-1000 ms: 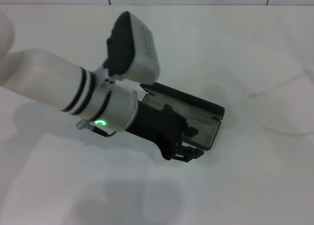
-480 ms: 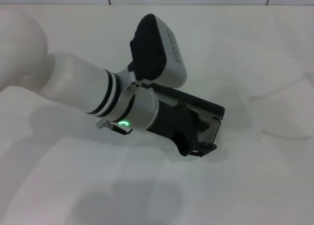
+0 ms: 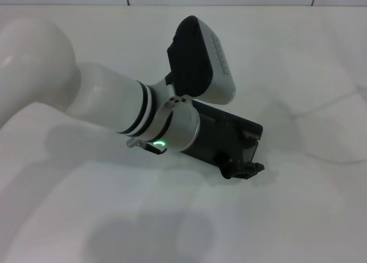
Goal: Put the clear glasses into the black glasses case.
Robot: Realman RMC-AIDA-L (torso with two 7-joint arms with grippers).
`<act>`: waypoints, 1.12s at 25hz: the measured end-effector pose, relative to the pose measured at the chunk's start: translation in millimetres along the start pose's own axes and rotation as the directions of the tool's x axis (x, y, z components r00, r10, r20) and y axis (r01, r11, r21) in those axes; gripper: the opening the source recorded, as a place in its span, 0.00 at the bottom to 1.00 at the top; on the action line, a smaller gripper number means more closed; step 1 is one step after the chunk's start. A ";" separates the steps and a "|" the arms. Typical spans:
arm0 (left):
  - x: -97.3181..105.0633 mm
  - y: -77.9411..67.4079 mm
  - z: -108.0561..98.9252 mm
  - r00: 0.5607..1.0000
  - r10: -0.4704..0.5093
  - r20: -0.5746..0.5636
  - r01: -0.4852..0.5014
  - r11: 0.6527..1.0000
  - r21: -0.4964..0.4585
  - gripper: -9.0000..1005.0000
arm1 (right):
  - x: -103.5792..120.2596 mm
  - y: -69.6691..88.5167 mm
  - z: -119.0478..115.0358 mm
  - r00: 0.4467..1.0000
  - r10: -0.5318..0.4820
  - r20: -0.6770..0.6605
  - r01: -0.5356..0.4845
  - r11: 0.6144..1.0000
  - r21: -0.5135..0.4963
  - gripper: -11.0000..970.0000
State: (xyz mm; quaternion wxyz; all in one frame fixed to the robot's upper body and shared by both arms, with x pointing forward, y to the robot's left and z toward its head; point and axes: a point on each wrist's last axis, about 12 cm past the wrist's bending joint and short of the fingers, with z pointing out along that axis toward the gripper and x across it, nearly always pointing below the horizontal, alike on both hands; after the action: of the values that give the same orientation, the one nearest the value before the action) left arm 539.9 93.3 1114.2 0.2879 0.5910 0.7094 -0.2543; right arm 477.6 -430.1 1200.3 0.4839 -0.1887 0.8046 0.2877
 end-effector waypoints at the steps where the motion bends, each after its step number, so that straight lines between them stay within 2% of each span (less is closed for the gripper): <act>1: -1.1 0.0 0.7 1.000 0.005 0.001 -0.005 1.000 -0.003 0.46 | 0.0 0.0 0.0 1.000 -0.001 0.000 0.001 1.000 0.000 0.11; 28: -8.6 8.5 2.9 0.999 0.009 0.039 -0.006 0.998 -0.067 0.44 | 5.6 -2.8 0.5 1.000 0.010 0.013 -0.010 1.000 -0.007 0.11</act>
State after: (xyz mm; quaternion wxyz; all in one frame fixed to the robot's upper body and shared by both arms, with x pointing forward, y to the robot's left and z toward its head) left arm 549.7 86.9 1118.1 0.3225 0.5785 0.7094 -0.2408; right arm 477.0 -432.0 1194.4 0.4872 -0.1845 0.8013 0.2942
